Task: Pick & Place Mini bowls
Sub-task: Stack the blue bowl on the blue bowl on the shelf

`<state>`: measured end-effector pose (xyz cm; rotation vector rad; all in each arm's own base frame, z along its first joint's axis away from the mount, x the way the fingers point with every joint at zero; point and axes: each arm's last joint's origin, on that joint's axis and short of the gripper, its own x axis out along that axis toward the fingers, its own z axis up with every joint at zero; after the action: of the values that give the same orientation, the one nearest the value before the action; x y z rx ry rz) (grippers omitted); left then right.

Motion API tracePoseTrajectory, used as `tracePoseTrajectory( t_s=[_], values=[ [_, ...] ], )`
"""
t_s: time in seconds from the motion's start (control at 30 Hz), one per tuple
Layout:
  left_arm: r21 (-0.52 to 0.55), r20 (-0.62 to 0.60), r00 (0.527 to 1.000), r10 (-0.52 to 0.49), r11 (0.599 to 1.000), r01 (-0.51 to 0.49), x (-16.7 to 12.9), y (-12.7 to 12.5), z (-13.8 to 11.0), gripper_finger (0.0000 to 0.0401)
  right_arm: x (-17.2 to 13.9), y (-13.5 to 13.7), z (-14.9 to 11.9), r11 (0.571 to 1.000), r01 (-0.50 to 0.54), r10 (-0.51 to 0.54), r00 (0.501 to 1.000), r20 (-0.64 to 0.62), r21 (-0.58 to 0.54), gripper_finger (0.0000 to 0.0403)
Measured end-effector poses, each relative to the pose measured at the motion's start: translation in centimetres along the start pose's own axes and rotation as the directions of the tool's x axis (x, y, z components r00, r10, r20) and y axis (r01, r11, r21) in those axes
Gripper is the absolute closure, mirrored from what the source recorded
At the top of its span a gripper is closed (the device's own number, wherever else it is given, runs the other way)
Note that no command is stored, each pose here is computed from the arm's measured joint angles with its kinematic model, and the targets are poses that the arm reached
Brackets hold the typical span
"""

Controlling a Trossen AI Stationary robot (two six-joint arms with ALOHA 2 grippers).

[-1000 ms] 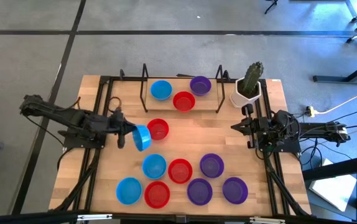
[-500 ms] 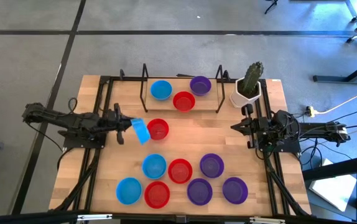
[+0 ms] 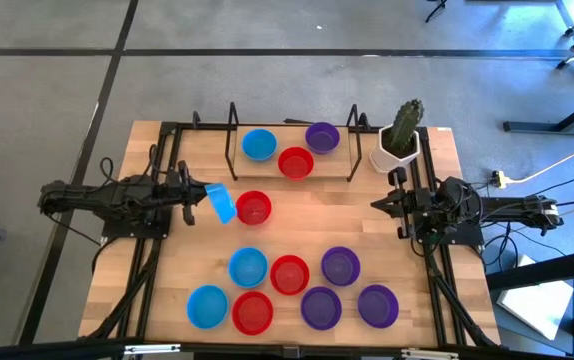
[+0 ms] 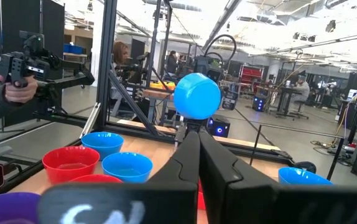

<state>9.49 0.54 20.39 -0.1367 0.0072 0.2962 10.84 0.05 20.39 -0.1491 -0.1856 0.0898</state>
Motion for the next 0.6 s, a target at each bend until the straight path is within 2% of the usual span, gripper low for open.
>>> tracePoseTrajectory(
  t_s=[0.13,0.27,0.43,0.6],
  values=[
    [-0.001,0.004,1.0,0.01,1.0,-0.01,0.0,0.1,0.0,0.0398,0.0,0.0,0.0,1.0,0.0,0.0,1.0,0.0,0.0,0.0399],
    [-0.001,-0.005,0.991,0.137,0.991,-0.137,0.0,0.3,0.9,0.0398,0.0,0.0,0.0,1.0,0.0,0.0,1.0,-0.002,0.0,0.0399],
    [0.054,0.001,0.973,0.229,0.972,-0.229,0.6,-0.1,5.9,0.0398,0.0,0.0,0.0,1.0,0.0,0.0,1.0,-0.001,0.0,0.0399],
    [0.159,-0.091,0.943,0.32,0.939,-0.304,3.6,-0.8,12.1,0.0398,0.0,0.0,0.0,1.0,0.0,0.0,1.0,0.0,0.011,0.0399]
  ],
)
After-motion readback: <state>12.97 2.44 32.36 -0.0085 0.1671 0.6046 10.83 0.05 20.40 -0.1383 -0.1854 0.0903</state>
